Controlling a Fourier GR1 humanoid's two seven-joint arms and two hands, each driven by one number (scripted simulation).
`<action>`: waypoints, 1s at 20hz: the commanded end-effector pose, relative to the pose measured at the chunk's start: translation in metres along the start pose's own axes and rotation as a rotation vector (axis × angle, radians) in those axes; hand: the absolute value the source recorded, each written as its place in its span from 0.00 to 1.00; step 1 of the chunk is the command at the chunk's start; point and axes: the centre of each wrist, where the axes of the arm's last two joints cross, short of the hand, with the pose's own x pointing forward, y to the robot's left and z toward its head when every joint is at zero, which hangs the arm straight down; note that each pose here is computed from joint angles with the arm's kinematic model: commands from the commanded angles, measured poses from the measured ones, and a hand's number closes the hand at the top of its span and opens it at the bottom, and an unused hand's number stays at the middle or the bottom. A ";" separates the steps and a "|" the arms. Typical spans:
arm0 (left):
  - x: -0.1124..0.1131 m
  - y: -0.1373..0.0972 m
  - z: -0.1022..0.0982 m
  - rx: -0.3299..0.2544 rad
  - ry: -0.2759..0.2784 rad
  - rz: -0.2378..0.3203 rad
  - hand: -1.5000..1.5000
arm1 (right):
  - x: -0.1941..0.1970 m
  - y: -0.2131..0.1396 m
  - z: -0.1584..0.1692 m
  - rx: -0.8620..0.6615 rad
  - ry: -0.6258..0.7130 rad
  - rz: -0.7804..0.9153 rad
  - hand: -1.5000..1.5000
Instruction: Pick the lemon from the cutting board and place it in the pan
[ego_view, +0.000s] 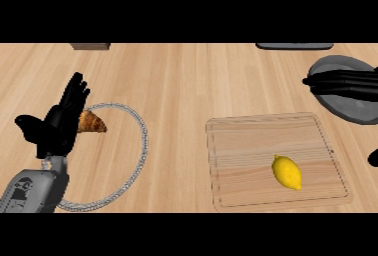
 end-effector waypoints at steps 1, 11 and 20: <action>-0.006 0.010 0.008 0.010 0.010 -0.002 0.50 | 0.010 0.017 0.001 0.150 -0.120 -0.098 0.00; 0.007 0.020 0.005 -0.007 -0.012 0.005 0.50 | 0.011 0.062 -0.010 0.169 0.043 -0.020 0.00; 0.005 0.000 0.001 0.003 -0.006 0.005 0.50 | -0.003 0.072 -0.028 0.207 0.137 0.022 0.00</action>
